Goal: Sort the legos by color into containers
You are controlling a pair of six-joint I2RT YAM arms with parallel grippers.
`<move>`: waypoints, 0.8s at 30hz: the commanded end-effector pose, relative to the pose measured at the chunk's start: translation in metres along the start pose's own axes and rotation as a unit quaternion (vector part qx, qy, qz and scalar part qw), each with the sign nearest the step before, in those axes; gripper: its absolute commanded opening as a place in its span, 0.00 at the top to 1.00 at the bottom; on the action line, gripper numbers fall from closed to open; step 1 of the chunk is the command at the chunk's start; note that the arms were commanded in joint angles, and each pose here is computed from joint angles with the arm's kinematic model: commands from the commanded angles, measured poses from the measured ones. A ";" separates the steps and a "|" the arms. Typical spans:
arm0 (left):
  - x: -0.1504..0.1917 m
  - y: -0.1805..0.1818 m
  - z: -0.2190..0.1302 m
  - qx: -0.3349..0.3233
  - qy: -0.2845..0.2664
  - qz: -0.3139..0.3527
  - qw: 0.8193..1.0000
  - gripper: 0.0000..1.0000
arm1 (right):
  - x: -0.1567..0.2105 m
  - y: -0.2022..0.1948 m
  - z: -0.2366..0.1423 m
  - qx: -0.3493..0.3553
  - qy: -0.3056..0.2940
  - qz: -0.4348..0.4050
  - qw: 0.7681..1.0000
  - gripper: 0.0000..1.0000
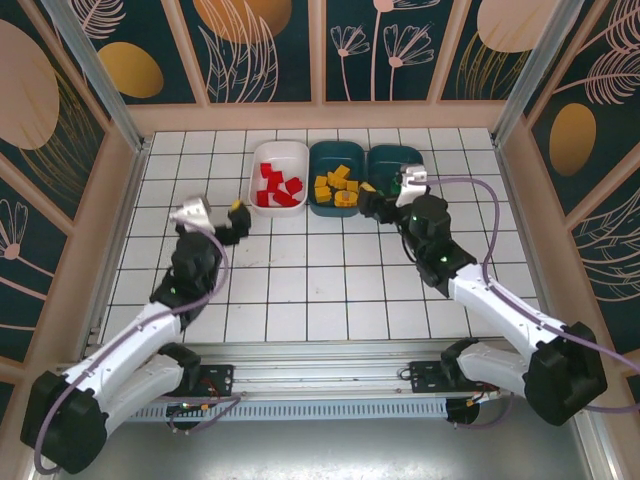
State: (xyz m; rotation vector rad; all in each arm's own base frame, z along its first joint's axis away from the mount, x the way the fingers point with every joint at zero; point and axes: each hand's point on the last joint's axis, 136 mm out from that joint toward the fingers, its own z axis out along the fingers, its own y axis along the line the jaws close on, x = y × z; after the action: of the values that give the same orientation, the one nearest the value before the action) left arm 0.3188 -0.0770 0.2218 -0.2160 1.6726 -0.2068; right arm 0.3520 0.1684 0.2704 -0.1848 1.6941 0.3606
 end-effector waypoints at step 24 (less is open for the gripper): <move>0.044 0.129 0.056 -0.139 -0.051 0.086 0.985 0.01 | 0.126 -0.181 -0.027 0.136 -0.022 0.009 0.990 0.01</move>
State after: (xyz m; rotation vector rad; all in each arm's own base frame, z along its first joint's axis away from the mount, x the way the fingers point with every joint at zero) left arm 0.3522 0.0363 0.1171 -0.2872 1.6794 0.2083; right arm 0.3516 -0.0052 0.0935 0.0714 1.7890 0.1300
